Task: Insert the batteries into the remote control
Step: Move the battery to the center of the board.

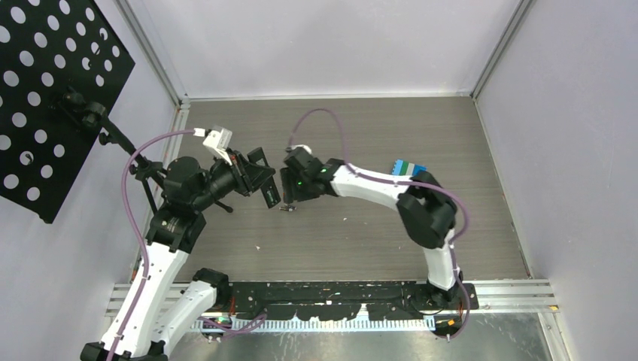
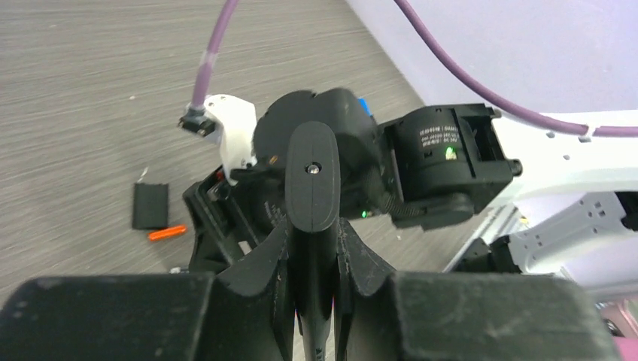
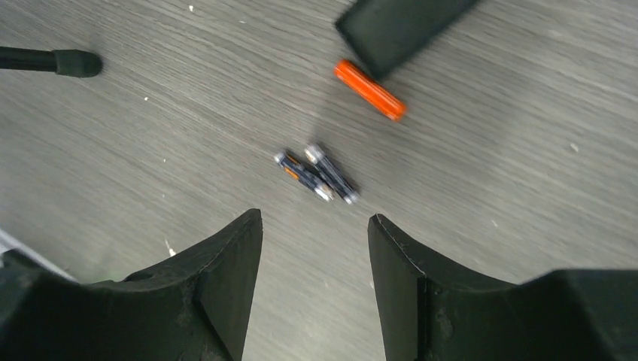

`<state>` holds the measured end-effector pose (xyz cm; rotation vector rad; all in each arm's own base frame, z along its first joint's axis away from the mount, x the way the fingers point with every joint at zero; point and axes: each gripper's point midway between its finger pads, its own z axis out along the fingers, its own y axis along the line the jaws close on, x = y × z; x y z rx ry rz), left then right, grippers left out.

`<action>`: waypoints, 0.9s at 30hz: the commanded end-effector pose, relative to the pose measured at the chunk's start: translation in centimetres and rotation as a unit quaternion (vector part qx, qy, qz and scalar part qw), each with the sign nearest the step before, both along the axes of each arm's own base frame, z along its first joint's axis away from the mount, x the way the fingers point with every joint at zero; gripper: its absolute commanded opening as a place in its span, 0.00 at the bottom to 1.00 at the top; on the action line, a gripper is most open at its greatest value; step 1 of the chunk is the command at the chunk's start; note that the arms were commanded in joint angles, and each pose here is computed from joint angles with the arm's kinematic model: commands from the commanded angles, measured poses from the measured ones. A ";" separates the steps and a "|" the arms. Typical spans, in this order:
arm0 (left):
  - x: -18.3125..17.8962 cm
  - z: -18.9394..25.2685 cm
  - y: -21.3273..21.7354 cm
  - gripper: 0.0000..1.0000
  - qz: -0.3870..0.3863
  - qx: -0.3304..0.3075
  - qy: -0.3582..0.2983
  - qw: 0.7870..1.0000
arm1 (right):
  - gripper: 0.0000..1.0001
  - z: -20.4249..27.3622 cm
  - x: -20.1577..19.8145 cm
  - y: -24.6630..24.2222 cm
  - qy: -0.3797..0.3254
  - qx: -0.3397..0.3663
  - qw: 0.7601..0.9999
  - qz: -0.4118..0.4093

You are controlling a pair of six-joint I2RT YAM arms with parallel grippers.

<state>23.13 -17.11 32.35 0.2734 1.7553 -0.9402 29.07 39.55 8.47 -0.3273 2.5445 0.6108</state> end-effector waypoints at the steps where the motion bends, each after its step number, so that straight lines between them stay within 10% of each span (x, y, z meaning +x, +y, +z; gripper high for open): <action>1: 0.6 1.2 2.0 0.00 0.058 0.024 -0.029 0.998 | 0.59 0.8 2.9 1.3 -0.069 -0.064 0.996 0.006; 27: 2.3 1.0 3.5 0.00 0.123 0.024 0.004 0.992 | 0.72 -4.6 5.7 2.6 0.017 -0.140 0.990 0.015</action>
